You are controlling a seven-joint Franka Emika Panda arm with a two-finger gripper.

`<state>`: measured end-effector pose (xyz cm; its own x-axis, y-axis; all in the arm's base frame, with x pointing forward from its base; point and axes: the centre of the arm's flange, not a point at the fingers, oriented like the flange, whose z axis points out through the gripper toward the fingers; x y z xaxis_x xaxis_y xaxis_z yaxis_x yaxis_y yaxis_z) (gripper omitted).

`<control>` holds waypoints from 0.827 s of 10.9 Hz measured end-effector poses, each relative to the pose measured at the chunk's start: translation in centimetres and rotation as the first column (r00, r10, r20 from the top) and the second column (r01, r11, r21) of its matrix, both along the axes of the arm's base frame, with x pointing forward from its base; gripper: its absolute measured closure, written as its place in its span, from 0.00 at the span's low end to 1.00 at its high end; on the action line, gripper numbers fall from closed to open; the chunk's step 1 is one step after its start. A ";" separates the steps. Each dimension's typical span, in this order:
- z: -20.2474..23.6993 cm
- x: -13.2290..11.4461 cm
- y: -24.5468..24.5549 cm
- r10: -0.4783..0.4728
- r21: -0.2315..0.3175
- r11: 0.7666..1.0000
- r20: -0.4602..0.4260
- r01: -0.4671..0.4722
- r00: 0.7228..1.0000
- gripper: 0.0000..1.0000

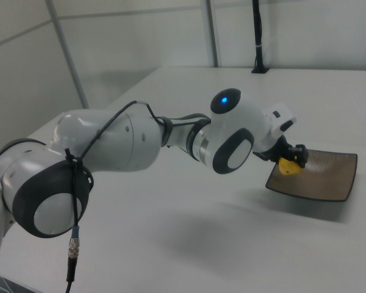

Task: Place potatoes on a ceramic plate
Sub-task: 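Lower the potato onto the plate and open the gripper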

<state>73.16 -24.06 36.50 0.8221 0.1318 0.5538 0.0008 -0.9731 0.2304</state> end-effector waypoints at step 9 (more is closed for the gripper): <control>-1.6 0.6 -0.5 0.012 -0.042 0.999 0.071 -0.010 0.997 0.00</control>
<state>73.71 -24.59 34.91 0.7794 0.1647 0.6045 -0.0063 -0.9627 0.2704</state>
